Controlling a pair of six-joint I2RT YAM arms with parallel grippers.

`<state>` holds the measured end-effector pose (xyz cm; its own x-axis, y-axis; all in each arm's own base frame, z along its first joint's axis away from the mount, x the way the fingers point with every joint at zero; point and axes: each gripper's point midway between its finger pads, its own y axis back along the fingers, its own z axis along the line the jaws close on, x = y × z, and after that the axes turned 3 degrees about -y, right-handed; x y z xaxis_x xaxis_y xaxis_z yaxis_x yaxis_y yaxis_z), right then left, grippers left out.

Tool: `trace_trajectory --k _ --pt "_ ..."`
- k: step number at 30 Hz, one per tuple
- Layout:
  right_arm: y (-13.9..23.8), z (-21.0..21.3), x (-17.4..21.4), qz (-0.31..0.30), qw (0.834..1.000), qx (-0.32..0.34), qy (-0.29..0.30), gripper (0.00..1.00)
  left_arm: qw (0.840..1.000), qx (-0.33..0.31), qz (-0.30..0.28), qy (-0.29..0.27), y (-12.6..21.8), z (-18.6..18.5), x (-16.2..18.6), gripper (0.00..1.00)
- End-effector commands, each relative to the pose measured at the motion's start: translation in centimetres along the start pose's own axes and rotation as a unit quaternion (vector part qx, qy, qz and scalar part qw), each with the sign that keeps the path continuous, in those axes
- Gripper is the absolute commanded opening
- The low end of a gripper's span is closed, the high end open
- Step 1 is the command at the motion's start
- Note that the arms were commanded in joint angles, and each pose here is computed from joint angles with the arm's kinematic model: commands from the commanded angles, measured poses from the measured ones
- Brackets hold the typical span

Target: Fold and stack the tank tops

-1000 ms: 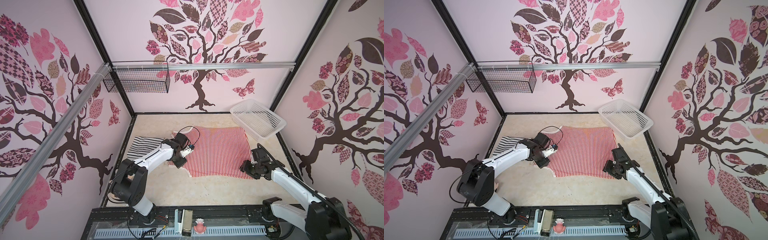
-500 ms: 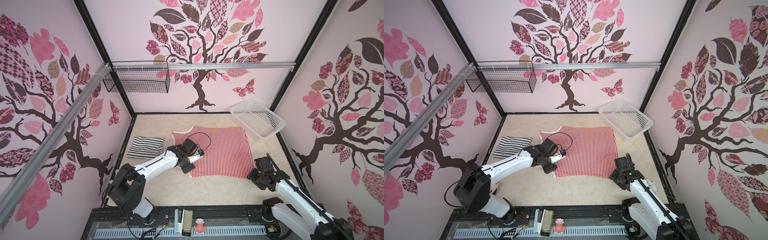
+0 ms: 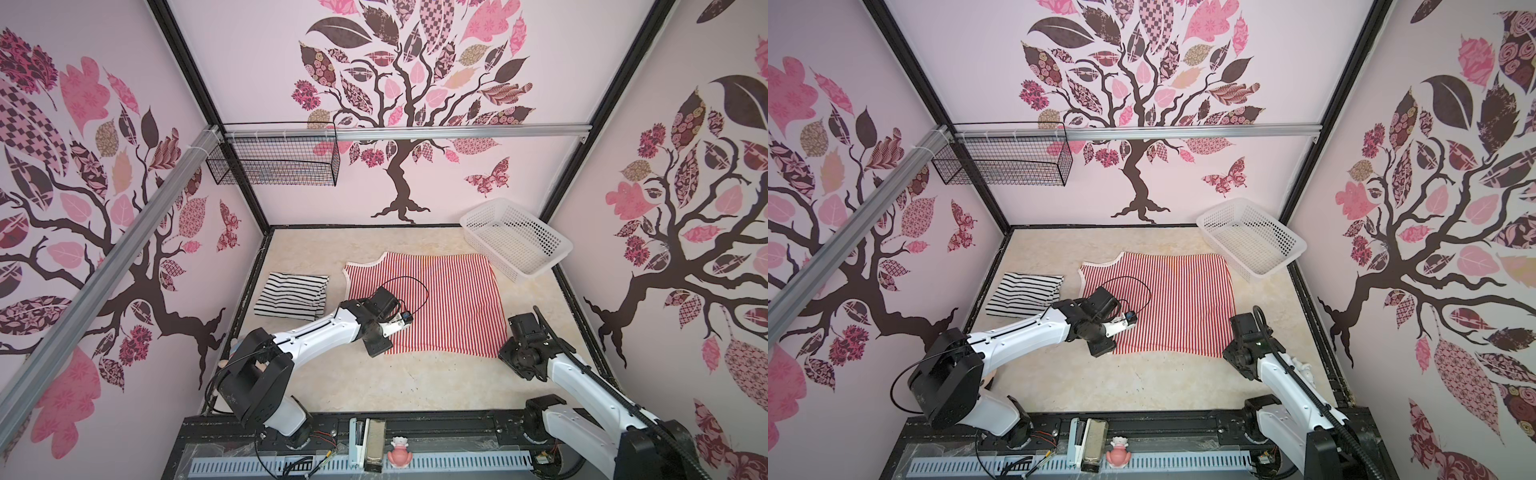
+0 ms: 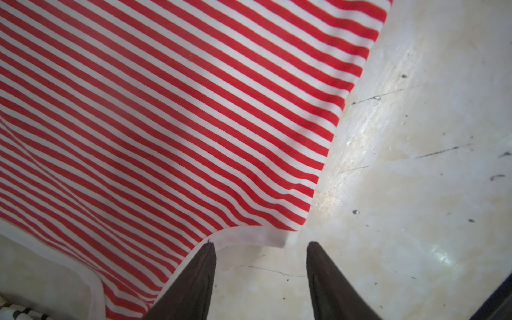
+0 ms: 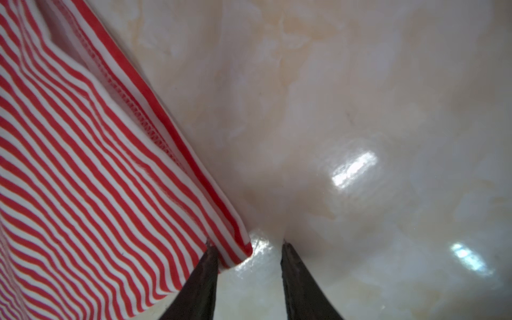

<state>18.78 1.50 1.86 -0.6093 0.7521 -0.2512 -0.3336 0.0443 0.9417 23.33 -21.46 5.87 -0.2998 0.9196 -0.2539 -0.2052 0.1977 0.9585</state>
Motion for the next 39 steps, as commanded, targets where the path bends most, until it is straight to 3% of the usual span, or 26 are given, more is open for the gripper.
trace_trajectory --k 1,6,13,20,39 --pt "0.4 1.1 -1.2 -0.015 1.000 -0.010 0.003 0.35 1.000 -0.002 -0.007 -0.002 0.2 -0.2 0.2 0.57" --pt "0.0 1.7 -1.1 -0.008 1.000 -0.016 0.009 0.25 1.000 -0.005 -0.006 -0.003 0.3 -0.1 0.4 0.57" --pt "-0.4 1.9 -1.2 -0.007 1.000 -0.014 0.016 0.21 1.000 -0.004 0.000 -0.006 0.2 -0.4 1.0 0.57" --pt "0.0 2.8 -1.7 -0.011 0.999 -0.027 0.028 0.00 1.000 -0.001 0.008 -0.018 -0.2 -0.6 1.6 0.57" --pt "2.0 4.2 -2.1 -0.012 0.997 -0.058 0.050 0.00 0.998 -0.005 0.035 -0.057 -3.1 -1.5 2.0 0.58"
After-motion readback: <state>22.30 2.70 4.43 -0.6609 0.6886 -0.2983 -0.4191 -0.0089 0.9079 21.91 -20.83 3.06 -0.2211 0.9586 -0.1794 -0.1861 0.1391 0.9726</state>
